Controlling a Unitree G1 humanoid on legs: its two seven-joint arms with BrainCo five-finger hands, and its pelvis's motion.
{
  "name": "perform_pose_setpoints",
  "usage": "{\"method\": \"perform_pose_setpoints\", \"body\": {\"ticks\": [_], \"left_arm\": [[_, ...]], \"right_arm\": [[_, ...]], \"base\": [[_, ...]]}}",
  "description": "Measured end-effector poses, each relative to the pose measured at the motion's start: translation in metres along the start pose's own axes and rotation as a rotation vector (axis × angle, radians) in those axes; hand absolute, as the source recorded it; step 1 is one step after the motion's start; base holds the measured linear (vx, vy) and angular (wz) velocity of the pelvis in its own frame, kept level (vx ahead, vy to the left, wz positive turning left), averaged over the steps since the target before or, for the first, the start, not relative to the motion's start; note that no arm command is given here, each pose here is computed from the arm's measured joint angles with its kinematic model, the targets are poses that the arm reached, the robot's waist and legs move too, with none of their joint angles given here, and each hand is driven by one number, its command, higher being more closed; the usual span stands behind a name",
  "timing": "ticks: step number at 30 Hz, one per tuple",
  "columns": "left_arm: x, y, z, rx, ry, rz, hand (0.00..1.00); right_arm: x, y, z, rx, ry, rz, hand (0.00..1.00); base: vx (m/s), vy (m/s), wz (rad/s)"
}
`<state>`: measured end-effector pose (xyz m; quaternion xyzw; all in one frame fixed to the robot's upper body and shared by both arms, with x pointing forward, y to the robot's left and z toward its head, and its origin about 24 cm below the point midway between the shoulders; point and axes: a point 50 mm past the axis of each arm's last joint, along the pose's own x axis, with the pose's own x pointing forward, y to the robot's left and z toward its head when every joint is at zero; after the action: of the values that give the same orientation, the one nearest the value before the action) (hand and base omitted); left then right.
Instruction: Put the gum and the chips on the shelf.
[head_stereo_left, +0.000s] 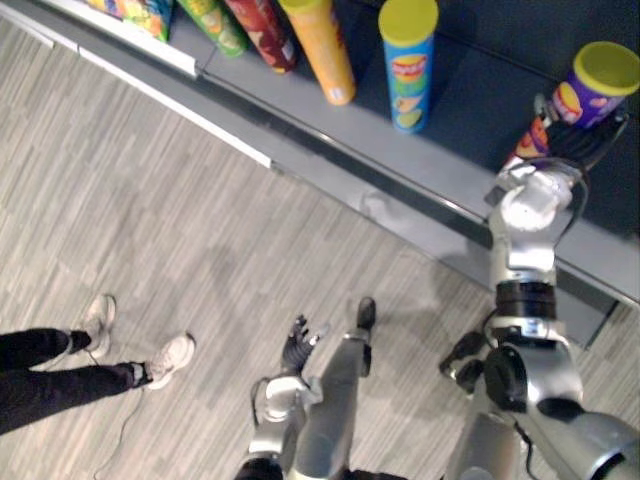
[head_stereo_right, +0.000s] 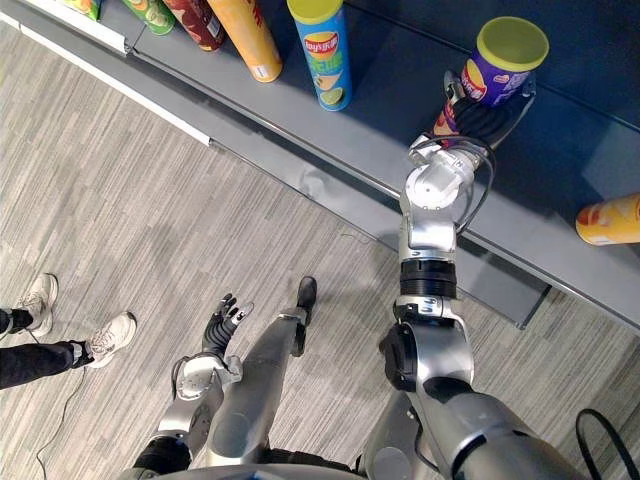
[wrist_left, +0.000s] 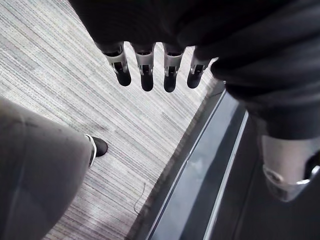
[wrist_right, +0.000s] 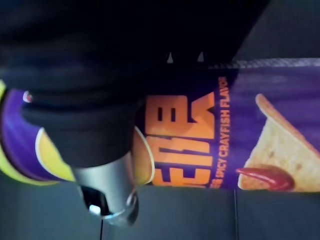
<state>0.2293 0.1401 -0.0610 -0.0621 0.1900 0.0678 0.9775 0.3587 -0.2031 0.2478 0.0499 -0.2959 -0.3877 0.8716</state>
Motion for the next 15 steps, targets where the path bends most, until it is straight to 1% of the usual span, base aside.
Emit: {"method": "perform_pose_setpoints", "body": {"ticks": [12,13,15], "left_arm": [[0.000,-0.006,0.002,-0.034,-0.010,-0.002,0.00],[-0.001,-0.006,0.002,-0.034,-0.009,-0.002,0.00],[-0.001,-0.006,0.002,-0.036,-0.009,-0.001,0.00]], "right_arm": [[-0.012,0.006,-0.006,0.000,0.012,0.042,1.00],[-0.013,0.007,-0.006,0.001,0.008,0.054,0.00],[-0.015,0.008,-0.007,-0.001,0.006,0.069,0.00]], "base": [[0.01,-0.044,-0.08],[0.04,-0.043,-0.01],[0.05,-0.044,-0.02]]}}
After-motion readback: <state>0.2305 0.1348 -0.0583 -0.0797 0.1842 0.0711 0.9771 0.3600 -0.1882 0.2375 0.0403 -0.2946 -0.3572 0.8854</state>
